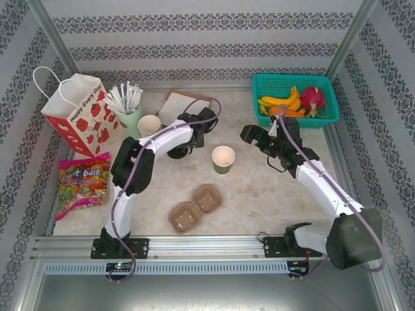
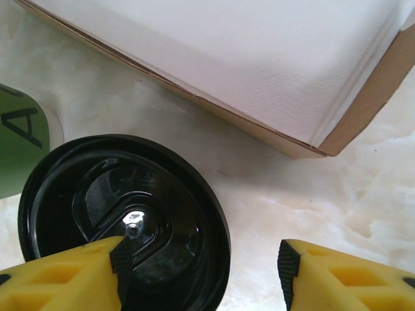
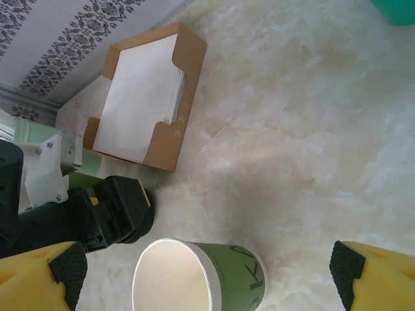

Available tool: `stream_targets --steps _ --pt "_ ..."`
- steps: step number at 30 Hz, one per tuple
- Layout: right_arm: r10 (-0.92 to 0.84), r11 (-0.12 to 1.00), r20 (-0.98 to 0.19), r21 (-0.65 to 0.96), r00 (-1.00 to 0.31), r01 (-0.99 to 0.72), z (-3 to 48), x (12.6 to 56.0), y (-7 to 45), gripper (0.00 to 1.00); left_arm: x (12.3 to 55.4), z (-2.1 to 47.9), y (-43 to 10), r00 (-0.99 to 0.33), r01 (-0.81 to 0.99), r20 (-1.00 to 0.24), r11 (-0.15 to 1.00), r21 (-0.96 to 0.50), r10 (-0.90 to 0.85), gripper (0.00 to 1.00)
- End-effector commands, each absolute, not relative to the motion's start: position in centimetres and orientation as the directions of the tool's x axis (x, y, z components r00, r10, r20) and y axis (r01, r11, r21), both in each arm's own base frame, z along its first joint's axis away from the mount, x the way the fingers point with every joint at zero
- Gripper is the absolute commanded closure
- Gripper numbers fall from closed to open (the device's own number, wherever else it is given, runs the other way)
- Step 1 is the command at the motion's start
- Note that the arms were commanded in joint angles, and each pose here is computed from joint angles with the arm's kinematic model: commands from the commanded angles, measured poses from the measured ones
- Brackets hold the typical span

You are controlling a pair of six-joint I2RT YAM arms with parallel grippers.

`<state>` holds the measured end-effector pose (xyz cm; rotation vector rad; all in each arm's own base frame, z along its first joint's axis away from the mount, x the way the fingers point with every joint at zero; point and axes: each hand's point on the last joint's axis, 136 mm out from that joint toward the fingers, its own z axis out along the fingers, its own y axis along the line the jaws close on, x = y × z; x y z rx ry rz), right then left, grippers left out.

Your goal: Pack the takeout coffee

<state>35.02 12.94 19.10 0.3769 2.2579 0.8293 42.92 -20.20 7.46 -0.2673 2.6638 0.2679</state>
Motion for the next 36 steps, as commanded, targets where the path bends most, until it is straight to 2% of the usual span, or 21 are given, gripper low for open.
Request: stream_targets --steps 1,6,19,29,36 --pt "0.477 0.761 -0.552 0.648 -0.684 0.008 20.5 35.4 12.6 0.02 44.2 8.2 -19.5 -0.859 -0.248 -0.493 0.954 0.167 -0.137 0.41" --pt "0.479 0.759 -0.545 0.651 -0.688 0.013 20.3 35.3 12.6 0.02 44.6 7.9 -19.3 -0.854 -0.243 -0.507 0.951 0.189 -0.117 0.51" --pt "0.478 0.760 -0.545 0.650 -0.689 0.012 20.3 35.3 12.6 0.02 44.9 6.9 -19.0 -0.861 -0.240 -0.498 0.944 0.228 -0.099 0.58" --pt "0.478 0.761 -0.547 0.648 -0.688 0.013 20.3 35.2 12.5 0.02 45.0 7.2 -19.0 -0.860 -0.234 -0.502 0.945 0.231 -0.090 0.84" --pt "0.479 0.764 -0.551 0.645 -0.683 0.015 20.4 35.3 12.4 0.02 44.8 11.1 -19.7 -0.848 -0.192 -0.524 0.967 0.167 -0.078 0.98"
